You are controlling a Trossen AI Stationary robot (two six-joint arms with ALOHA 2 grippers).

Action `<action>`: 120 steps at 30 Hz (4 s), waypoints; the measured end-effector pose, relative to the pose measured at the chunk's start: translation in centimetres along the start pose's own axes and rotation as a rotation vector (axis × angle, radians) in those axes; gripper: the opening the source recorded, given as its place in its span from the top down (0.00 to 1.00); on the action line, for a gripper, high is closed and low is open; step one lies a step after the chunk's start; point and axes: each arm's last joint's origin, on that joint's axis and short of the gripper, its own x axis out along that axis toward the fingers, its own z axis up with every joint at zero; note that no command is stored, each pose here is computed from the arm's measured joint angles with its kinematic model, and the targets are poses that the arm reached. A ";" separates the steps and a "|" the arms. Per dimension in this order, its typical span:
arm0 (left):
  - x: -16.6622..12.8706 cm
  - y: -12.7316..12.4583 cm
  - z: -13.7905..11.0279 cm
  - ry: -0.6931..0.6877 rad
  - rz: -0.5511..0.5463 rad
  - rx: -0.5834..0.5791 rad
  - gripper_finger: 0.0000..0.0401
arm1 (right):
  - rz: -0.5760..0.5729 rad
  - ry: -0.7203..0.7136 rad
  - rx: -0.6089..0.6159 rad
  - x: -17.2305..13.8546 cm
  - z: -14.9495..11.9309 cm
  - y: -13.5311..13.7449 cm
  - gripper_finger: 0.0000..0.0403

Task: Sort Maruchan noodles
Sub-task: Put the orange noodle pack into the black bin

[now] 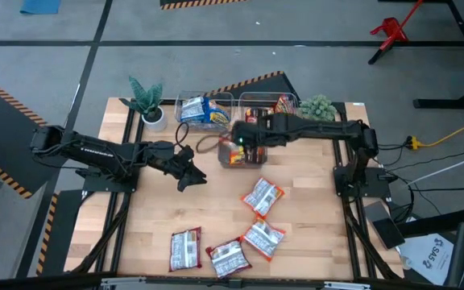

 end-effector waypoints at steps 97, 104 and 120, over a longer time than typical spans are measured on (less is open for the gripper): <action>-0.6 2.1 1.7 -0.206 0.247 -0.037 0.57 | 0.271 -0.004 -0.023 10.2 -9.7 6.3 0.92; -0.6 2.1 1.7 -0.204 0.245 -0.037 0.57 | 0.264 0.019 -0.018 9.8 -9.8 6.1 0.67; -0.6 2.1 1.6 -0.196 0.251 -0.012 0.57 | 0.153 -0.376 0.256 3.5 -6.2 2.6 0.72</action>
